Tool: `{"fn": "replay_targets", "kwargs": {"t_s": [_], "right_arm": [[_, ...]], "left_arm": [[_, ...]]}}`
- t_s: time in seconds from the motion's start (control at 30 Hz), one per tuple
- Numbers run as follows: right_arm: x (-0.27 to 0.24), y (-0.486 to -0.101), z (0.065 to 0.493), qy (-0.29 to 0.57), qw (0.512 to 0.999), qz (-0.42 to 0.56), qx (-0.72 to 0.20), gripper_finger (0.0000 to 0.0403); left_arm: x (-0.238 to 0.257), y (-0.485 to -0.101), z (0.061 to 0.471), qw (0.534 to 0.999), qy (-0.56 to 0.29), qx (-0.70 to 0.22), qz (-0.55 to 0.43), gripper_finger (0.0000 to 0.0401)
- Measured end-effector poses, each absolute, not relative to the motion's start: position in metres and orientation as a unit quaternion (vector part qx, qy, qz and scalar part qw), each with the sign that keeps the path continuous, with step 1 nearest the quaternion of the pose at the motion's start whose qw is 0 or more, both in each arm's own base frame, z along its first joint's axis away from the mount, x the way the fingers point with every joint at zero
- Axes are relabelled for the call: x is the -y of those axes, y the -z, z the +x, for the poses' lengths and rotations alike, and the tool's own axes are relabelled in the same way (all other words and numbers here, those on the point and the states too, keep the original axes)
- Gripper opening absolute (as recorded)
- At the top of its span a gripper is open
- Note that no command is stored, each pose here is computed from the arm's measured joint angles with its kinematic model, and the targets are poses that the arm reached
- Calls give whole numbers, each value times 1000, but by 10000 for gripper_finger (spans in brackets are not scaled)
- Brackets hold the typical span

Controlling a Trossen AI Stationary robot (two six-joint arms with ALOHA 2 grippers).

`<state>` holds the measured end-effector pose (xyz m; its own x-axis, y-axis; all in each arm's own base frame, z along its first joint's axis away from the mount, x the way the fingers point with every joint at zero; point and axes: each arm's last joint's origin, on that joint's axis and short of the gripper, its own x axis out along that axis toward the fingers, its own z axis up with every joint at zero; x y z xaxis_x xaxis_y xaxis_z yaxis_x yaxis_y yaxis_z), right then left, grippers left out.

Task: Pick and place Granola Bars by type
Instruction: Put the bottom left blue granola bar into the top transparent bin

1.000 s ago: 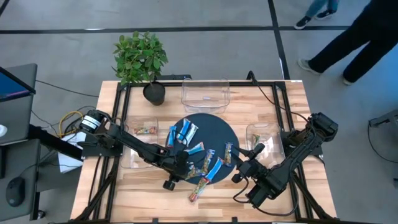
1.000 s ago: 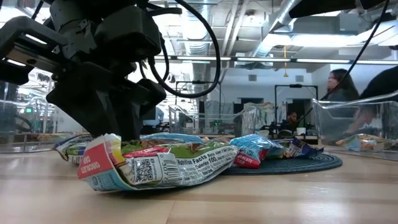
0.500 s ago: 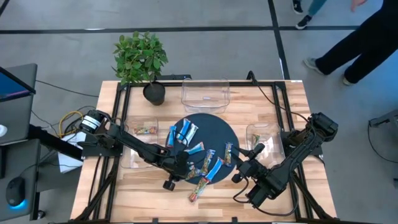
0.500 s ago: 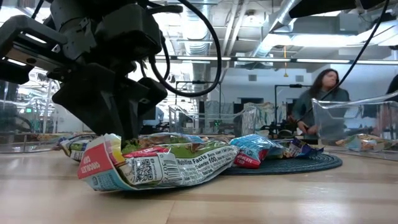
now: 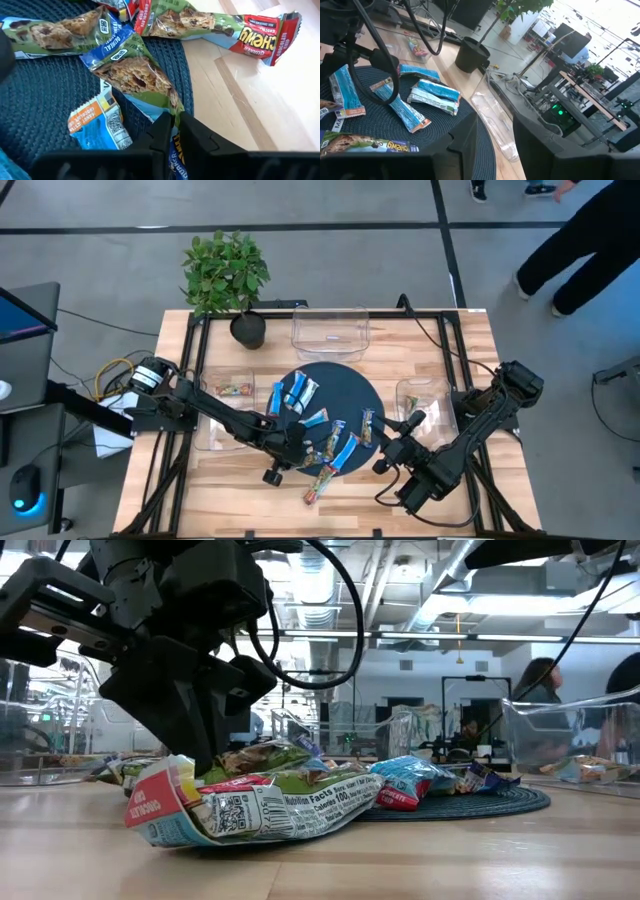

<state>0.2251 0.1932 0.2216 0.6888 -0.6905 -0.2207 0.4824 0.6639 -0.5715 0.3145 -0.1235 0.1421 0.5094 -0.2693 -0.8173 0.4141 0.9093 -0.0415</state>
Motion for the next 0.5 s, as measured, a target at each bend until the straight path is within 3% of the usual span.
{"fn": "replay_targets", "kwargs": {"t_s": [0.5], "right_arm": [[-193,-221,225,329,886,-239,-221,120]], "left_arm": [[128,-164,326,859,211,-456,102,16]]}}
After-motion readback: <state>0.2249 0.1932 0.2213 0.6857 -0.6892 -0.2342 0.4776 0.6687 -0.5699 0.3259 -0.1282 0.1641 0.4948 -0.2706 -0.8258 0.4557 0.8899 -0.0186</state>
